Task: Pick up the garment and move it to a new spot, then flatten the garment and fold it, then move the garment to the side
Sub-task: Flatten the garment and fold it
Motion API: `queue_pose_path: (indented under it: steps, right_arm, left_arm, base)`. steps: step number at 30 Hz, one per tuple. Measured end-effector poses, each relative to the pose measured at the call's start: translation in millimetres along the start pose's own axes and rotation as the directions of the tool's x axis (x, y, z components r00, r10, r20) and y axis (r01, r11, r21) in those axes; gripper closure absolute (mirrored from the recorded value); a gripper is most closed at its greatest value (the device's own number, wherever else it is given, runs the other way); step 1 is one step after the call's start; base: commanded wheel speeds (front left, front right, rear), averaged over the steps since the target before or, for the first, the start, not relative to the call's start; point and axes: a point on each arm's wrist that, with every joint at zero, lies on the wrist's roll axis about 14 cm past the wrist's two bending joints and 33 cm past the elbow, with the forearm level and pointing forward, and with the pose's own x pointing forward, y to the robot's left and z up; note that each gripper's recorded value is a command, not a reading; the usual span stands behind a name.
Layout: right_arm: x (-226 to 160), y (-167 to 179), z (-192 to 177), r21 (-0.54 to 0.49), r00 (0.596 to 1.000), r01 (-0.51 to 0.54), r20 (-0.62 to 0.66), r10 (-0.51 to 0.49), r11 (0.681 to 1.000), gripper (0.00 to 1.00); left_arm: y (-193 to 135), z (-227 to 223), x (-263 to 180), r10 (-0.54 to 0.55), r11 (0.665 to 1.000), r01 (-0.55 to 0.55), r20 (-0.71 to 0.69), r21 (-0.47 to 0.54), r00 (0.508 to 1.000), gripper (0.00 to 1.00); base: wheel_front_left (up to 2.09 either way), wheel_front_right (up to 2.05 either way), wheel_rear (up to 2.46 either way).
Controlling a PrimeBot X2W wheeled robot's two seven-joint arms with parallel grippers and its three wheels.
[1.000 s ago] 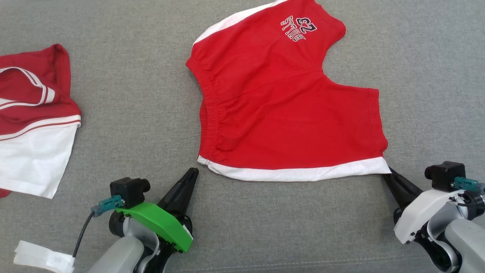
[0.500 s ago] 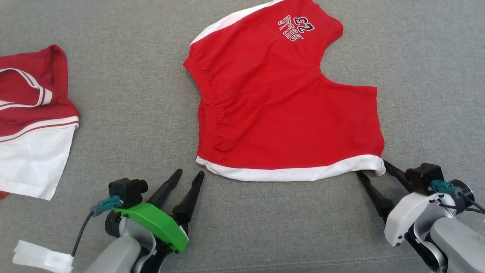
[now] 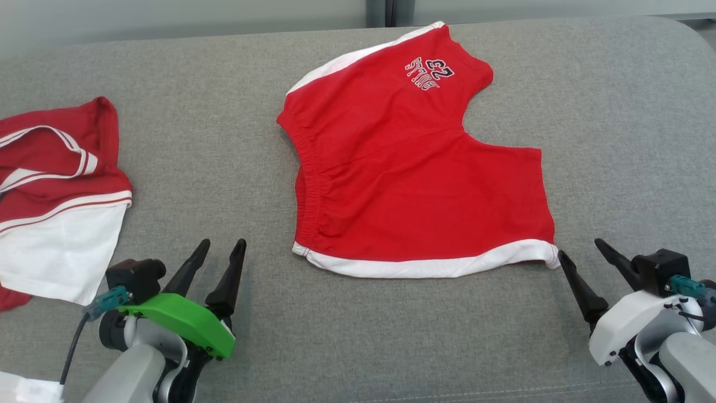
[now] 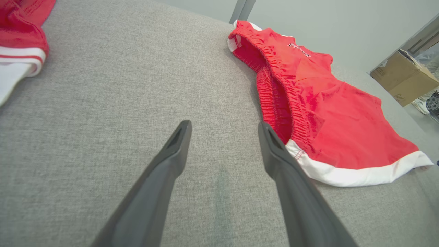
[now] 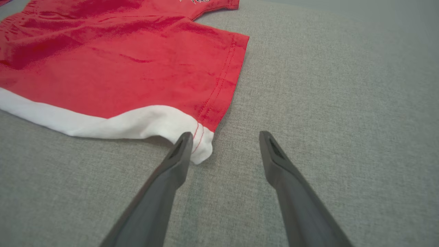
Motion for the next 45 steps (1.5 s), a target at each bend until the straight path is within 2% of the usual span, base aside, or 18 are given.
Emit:
queue_pose_path:
  steps: [4, 9, 18, 24, 29, 38, 45]
  right_arm:
    - [-1, -9, 29, 0.011, 0.995, 0.037, 0.095, -0.038, 0.999, 0.0]
    - [-5, -17, 46, 0.01, 0.986, 0.073, 0.149, -0.074, 0.997, 0.0]
    - [-11, -5, 78, 0.022, 0.958, 0.082, 0.273, -0.085, 0.996, 0.0]
    - [-17, 3, 89, 0.038, 0.939, 0.096, 0.329, -0.103, 0.995, 0.0]
    - [-26, 4, 81, 0.047, 0.936, 0.122, 0.327, -0.131, 0.991, 0.0]
    - [-42, -13, 60, 0.058, 0.934, 0.206, 0.286, -0.214, 0.977, 0.0]
    - [-47, -15, 58, 0.073, 0.925, 0.235, 0.288, -0.246, 0.969, 0.0]
  left_arm:
    - [8, 20, -6, 0.026, 0.999, -0.029, 0.06, 0.045, 0.998, 0.0]
    - [-3, 39, -8, -0.007, 0.994, -0.005, 0.116, 0.11, 0.993, 0.0]
    - [-16, 54, -18, -0.028, 0.981, -0.009, 0.184, 0.194, 0.983, 0.0]
    - [-20, 62, -26, -0.021, 0.981, -0.025, 0.231, 0.193, 0.973, 0.0]
    - [-5, 52, -39, 0.039, 0.976, -0.083, 0.218, 0.2, 0.975, 0.0]
    - [16, 57, -48, 0.127, 0.968, -0.175, 0.253, 0.179, 0.959, 0.0]
    - [32, 56, -57, 0.198, 0.962, -0.239, 0.268, 0.129, 0.943, 0.0]
  base:
    - [0.0, 0.0, 0.0]
    - [0.0, 0.0, 0.0]
    - [0.0, 0.0, 0.0]
    - [0.0, 0.0, 0.0]
    - [0.0, 0.0, 0.0]
    - [0.0, 0.0, 0.0]
    - [0.0, 0.0, 0.0]
